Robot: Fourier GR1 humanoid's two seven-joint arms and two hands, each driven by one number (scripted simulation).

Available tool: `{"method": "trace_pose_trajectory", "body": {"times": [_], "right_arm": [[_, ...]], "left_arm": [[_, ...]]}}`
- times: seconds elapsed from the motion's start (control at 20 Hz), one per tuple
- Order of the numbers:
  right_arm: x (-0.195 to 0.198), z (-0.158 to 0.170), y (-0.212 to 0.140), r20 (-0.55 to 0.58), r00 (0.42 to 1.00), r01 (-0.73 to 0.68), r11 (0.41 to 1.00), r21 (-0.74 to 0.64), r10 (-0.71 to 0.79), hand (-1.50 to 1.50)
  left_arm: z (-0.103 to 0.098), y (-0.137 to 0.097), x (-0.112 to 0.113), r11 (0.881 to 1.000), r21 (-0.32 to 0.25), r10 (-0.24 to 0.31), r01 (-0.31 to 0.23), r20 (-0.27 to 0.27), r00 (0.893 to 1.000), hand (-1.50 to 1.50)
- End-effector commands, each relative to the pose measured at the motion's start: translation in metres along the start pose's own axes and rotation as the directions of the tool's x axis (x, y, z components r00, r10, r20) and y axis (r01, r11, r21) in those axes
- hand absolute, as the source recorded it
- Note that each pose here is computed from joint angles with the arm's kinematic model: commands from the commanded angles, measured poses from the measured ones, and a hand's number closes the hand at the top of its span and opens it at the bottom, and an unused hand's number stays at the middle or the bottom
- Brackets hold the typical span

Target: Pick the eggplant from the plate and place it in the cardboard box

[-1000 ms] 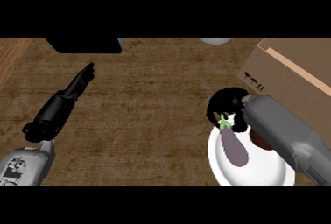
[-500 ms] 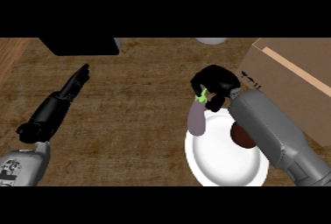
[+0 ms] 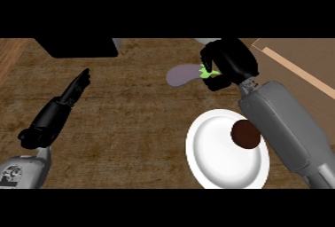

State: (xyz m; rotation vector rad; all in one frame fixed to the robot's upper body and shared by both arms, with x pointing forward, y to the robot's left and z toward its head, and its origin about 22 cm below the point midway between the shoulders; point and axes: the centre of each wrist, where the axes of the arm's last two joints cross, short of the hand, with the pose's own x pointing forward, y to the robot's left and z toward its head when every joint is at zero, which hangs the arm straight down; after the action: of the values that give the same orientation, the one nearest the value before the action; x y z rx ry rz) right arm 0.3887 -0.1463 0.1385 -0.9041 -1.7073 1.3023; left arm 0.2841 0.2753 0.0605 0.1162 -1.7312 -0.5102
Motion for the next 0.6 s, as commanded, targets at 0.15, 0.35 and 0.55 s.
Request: {"method": "trace_pose_trajectory", "body": {"times": [0.15, 0.35, 0.55], "right_arm": [[-0.02, 0.008, -0.055, -0.298, 0.933, 0.121, 0.955, -0.27, -0.202, 1.5], [-0.059, 0.02, -0.076, -0.422, 0.888, 0.03, 0.939, -0.343, -0.182, 1.5], [-0.089, 0.027, -0.098, -0.485, 0.843, 0.033, 0.923, -0.382, -0.231, 1.5]], "left_arm": [[0.0, 0.001, 0.001, 1.0, 0.002, -0.005, 0.005, 0.012, 1.0, 0.0], [-0.01, 0.004, 0.008, 1.0, -0.017, 0.018, -0.018, 0.022, 1.0, 0.0], [-0.012, -0.009, -0.007, 1.0, -0.004, 0.012, -0.011, 0.022, 1.0, 0.0]]}}
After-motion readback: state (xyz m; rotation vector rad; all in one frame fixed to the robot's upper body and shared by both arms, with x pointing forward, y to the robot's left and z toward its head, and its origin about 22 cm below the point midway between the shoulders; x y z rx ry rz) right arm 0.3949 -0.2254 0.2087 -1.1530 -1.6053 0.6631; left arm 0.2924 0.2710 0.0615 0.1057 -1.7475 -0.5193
